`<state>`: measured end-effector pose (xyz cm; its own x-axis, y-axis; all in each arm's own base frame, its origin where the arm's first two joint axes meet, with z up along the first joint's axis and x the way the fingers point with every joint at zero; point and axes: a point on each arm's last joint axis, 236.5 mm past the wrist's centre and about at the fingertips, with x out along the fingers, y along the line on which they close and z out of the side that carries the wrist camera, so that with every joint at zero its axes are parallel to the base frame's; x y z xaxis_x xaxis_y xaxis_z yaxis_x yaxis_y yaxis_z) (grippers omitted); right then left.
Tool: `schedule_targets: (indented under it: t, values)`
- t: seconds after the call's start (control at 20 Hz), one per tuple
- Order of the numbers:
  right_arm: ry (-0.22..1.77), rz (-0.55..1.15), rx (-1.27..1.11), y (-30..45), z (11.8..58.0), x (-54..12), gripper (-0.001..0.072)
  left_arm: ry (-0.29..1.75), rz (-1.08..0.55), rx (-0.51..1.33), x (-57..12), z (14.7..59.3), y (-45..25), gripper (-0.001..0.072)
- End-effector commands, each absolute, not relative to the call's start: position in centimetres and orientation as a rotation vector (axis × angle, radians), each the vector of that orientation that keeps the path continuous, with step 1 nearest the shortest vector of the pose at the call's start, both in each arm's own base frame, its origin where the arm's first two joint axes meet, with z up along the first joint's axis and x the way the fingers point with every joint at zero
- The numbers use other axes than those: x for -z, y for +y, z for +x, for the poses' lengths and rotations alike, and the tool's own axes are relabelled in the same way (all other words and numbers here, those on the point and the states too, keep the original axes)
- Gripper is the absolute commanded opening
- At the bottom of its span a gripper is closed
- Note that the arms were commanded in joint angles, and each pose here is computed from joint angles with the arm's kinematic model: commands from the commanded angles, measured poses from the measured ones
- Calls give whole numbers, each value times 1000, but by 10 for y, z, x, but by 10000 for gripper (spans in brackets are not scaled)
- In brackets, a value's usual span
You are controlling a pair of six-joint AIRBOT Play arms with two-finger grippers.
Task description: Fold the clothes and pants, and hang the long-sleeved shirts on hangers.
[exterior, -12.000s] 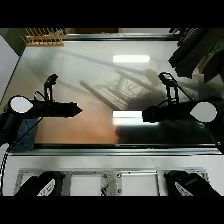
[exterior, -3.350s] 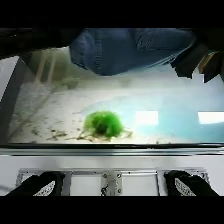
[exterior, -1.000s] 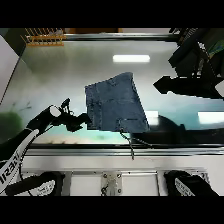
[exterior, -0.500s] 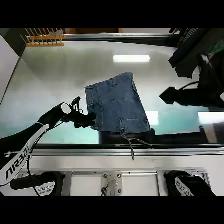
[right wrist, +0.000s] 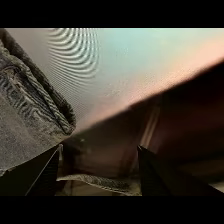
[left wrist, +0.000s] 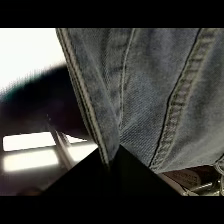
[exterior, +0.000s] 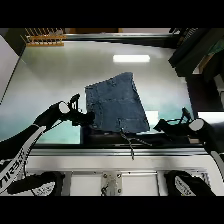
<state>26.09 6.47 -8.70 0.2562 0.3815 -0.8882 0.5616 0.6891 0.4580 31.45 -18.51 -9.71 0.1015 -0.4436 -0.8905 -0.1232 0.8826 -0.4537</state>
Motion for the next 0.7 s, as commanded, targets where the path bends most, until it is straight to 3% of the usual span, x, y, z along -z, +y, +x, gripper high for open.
schedule_targets:
  t: [0.0, 0.35, 0.4, 0.45, 0.5, 0.65]
  values:
    - [1299, 984, 156, 97, 269, 110, 514, 1464, -469, 252, 96, 314, -185, 27]
    - [1197, 938, 87, 141, 294, 116, 511, 1458, -464, 250, 97, 316, -184, 27]
    - [1183, 924, 78, 141, 298, 115, 476, 1459, -464, 250, 97, 316, -184, 27]
    - [1166, 891, 55, 140, 301, 112, 216, 1460, -464, 250, 97, 315, -184, 27]
    - [1147, 850, 23, 139, 306, 108, 51, 1460, -464, 250, 96, 315, -184, 27]
    - [1028, 693, -126, 134, 340, 55, 30, 1399, -480, 265, 72, 323, -181, 27]
